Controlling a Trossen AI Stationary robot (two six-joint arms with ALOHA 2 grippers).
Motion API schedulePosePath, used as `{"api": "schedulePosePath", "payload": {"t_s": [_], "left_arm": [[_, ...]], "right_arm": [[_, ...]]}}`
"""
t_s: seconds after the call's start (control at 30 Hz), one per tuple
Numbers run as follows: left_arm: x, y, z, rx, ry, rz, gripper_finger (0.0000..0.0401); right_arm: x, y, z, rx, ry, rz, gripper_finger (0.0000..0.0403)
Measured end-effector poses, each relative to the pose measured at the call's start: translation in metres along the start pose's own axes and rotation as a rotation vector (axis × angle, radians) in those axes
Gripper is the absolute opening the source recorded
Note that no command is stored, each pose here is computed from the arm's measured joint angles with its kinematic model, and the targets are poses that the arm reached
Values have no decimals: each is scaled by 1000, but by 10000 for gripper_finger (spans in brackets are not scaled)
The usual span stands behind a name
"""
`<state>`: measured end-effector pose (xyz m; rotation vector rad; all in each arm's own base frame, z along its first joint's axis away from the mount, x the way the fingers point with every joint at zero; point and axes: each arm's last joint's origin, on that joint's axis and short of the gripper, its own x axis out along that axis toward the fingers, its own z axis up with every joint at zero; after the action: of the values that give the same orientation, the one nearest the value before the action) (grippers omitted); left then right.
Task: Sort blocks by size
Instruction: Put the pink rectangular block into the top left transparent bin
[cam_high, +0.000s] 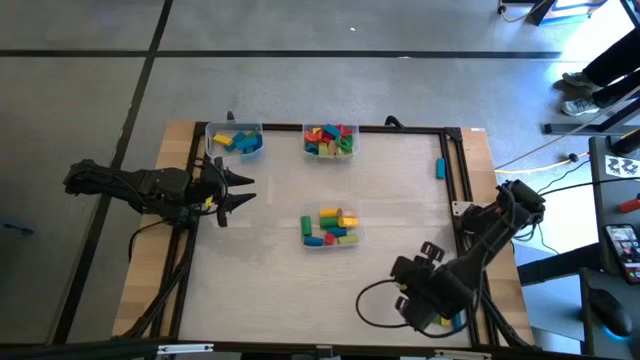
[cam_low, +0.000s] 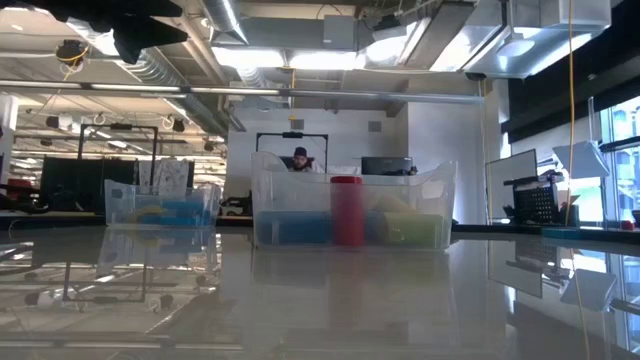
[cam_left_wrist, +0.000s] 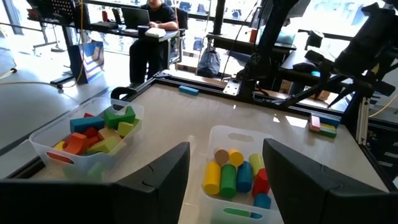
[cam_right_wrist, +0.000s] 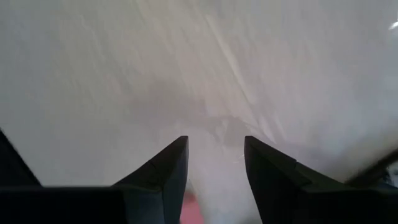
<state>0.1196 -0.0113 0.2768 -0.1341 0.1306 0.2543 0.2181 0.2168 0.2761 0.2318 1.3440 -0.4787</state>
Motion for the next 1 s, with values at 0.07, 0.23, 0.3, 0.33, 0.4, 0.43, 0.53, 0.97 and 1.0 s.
{"api": "schedulePosePath", "payload": {"t_s": [0.07, 0.23, 0.3, 0.33, 0.4, 0.43, 0.53, 0.97, 1.0], "left_arm": [[0, 0, 0, -2, 0, 0, 198], [0, 0, 0, -16, 1, 0, 198], [0, 0, -1, -13, 8, 2, 198], [0, 0, -1, -13, 14, 3, 198], [0, 1, -3, -12, 26, 5, 198], [0, 1, -3, -11, 28, 6, 198], [0, 1, -3, -12, 26, 5, 198], [0, 1, -3, -12, 25, 5, 198], [0, 1, -3, -12, 25, 5, 198]], "right_arm": [[0, 3, 2, 8, -36, 21, 156], [0, 6, 1, 12, -15, 62, 156], [-1, 7, -3, -1, -4, 64, 156], [-1, 8, -4, -7, -9, 66, 156], [-2, 10, -8, -18, -29, 64, 157], [-2, 11, -10, -15, -33, 65, 157], [-2, 13, -16, 12, -33, 65, 157], [26, 12, -54, 216, 153, -48, 243], [30, 10, -58, 208, 191, -60, 256]]}}
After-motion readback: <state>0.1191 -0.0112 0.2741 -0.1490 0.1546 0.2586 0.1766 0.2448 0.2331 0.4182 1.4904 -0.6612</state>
